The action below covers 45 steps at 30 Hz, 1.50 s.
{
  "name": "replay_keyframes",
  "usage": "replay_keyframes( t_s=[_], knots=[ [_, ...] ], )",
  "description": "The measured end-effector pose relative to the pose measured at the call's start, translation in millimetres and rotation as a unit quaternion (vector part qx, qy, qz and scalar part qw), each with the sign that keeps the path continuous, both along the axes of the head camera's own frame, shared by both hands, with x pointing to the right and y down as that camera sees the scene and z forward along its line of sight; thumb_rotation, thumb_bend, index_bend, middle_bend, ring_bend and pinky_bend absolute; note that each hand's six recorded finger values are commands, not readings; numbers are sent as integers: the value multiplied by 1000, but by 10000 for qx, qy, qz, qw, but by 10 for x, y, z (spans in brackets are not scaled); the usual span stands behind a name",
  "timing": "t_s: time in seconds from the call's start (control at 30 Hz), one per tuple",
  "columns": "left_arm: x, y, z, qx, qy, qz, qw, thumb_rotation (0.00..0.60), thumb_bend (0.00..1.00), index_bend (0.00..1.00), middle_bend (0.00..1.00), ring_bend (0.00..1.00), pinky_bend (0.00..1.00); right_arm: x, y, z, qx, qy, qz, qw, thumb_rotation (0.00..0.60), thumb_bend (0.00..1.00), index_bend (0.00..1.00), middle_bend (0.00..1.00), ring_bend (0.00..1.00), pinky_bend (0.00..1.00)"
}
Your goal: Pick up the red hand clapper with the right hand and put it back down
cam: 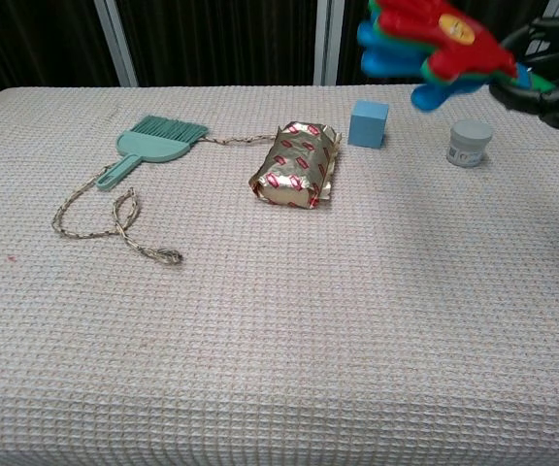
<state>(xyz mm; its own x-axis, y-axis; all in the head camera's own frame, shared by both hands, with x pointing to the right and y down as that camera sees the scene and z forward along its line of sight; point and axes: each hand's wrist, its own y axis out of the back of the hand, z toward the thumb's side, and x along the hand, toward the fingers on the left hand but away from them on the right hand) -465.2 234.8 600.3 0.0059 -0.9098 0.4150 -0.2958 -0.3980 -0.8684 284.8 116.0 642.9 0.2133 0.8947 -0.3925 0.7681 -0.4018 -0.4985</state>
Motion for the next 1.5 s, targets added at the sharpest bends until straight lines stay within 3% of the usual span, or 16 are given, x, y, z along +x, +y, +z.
replay_keyframes(
  t_s=[0.07,0.13,0.23,0.33,0.4,0.5,0.63,0.7,0.8,0.93,1.03,1.13,1.2,1.3,1.43,1.5],
  knots=[
    [-2,-1,0,0,2,-5,10000,600,12,36,0,0,76,-18,31,68,-117,799,-454,9957,600,666,973,795,847,1000],
    [-6,-2,0,-5,0,-6,10000,600,12,36,0,0,76,-26,60,127,-263,1481,-828,9852,600,664,972,793,847,1000],
    [-10,-2,-4,-4,-4,-8,10000,600,12,36,0,0,76,-6,89,182,-448,2109,-1107,9702,600,651,967,789,846,1000],
    [-10,-6,-8,11,3,-15,10000,600,12,36,0,0,77,-31,85,163,-468,2318,-1250,9636,600,646,967,787,846,1000],
    [-3,-5,-11,18,6,-4,10000,600,12,36,0,0,76,-56,69,129,-452,2251,-1242,9653,600,646,966,785,846,1000],
    [0,-6,-10,15,3,2,10000,600,12,35,0,0,76,-97,31,52,-443,1825,-1054,9765,600,644,966,782,846,1000],
    [2,-8,-11,15,5,-1,10000,600,12,36,0,0,76,-139,-20,-75,-529,577,-499,9957,600,639,963,773,846,1000],
    [3,-7,-6,2,0,6,10000,600,12,36,0,0,77,-146,-37,-128,-607,-129,-208,9979,600,637,962,771,846,1000],
    [8,-8,-3,-8,0,12,10000,600,11,36,0,0,77,-139,-60,-208,-762,-1361,259,9874,600,631,960,770,846,1000],
    [9,-10,1,-20,-5,11,10000,600,12,36,0,0,77,-101,-80,-288,-965,-2785,691,9531,600,631,958,770,846,1000],
    [11,-8,3,-27,-6,13,10000,600,12,36,0,0,77,-68,-72,-317,-1037,-3322,723,9347,600,631,958,770,846,1000],
    [9,-7,7,-44,-7,9,10000,600,12,36,0,0,77,-48,-61,-314,-1097,-3503,678,9277,600,649,957,770,846,1000],
    [7,-7,5,-45,-8,9,10000,600,13,36,0,0,78,-31,-54,-289,-1138,-3438,653,9298,600,654,956,768,846,1000],
    [4,-7,3,-40,-13,5,10000,600,12,36,0,0,81,-12,-37,-228,-1187,-3002,471,9453,600,660,949,766,841,1000],
    [8,3,21,-70,-2,-3,10000,600,12,36,0,0,81,2,-17,-142,-1129,-1728,-158,9783,600,659,921,765,837,1000],
    [19,3,34,-85,7,13,10000,600,12,36,0,0,81,12,-13,-112,-1030,-1041,-488,9880,600,659,920,764,837,1000]
  ],
)
